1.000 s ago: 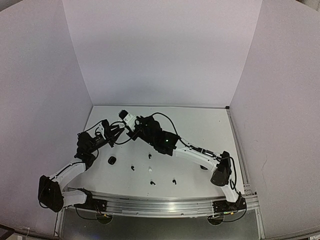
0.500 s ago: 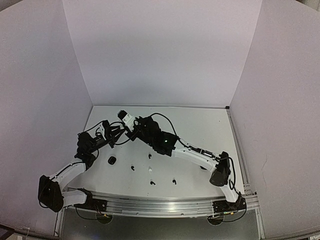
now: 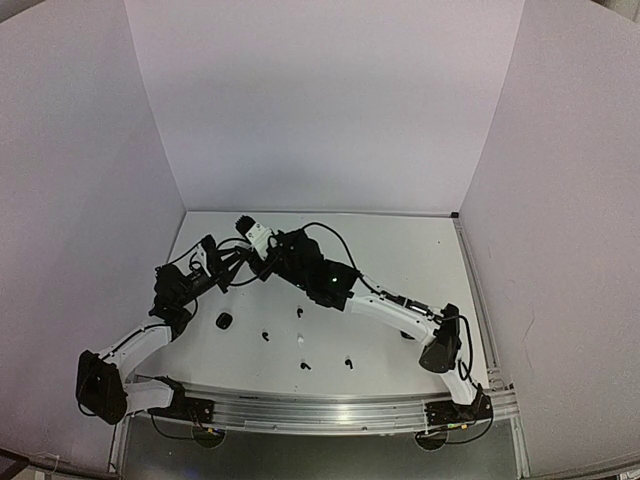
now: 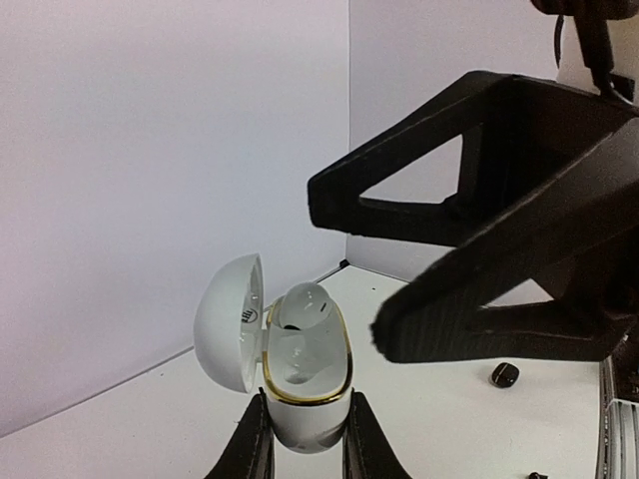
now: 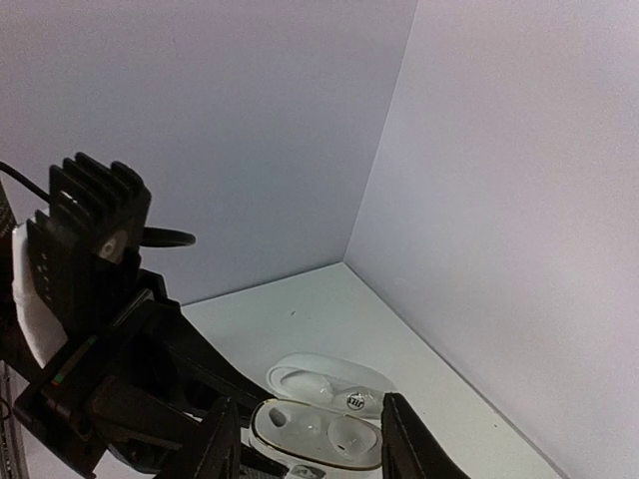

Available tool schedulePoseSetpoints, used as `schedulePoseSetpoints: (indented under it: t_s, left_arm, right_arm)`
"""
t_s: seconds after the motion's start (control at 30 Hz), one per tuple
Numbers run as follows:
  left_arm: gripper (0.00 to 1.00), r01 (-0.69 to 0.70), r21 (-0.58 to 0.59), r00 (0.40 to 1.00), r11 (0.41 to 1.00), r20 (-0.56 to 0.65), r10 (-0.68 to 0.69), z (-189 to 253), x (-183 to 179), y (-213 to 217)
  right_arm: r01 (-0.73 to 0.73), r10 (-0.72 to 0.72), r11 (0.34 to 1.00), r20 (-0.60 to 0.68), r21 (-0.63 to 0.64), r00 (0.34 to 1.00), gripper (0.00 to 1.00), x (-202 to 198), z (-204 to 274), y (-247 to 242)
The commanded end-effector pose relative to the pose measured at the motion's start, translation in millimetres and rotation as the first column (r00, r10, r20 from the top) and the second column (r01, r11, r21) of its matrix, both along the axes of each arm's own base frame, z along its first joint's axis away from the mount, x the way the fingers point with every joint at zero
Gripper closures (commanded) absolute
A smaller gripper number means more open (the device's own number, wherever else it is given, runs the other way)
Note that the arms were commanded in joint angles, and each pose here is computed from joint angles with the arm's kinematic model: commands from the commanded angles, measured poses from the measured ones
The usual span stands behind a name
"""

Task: Insert the wireless bluetooth earbuds into the charging case
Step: Insert the right earbud into the right side groove of the charging case, then pick up the left earbud from the center of the board.

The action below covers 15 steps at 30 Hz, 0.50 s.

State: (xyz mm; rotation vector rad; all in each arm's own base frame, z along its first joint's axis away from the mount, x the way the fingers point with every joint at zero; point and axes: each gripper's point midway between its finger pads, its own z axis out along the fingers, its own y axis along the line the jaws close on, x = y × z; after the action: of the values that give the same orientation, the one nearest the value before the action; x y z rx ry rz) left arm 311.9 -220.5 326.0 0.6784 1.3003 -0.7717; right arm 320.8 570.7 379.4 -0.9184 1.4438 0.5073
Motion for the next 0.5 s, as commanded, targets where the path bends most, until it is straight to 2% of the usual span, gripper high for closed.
schedulePoseSetpoints:
  t_s: [0.0, 0.17, 0.27, 0.37, 0.47]
  left_arm:
    - [1.00, -0.044, -0.034, 0.999, 0.998, 0.009, 0.045, 11, 6, 4]
    - [1.00, -0.059, -0.040, 0.998, 0.997, 0.001, 0.059, 8, 8, 6]
    - [1.00, -0.081, -0.055, 0.997, 0.995, 0.005, 0.082, 8, 8, 10]
    - [1.00, -0.147, -0.079, 0.989, 0.986, -0.010, 0.147, 6, 13, 20]
    - [1.00, -0.190, -0.077, 0.982, 0.979, -0.028, 0.189, 2, 16, 26]
  right_arm:
    - [-0.064, 0.069, 0.981, -0.019, 0.182, 0.997, 0.55, -27, 76, -18]
    - [-0.035, 0.058, 0.965, -0.081, 0.262, 0.995, 0.48, -31, 96, -33]
    - [0.040, 0.008, 0.957, -0.163, 0.289, 0.987, 0.44, -28, 94, -49]
    - [0.232, -0.177, 0.957, -0.282, 0.176, 0.943, 0.40, -10, 61, -79]
    - [0.403, -0.364, 0.915, -0.412, 0.009, 0.835, 0.34, 5, 9, -112]
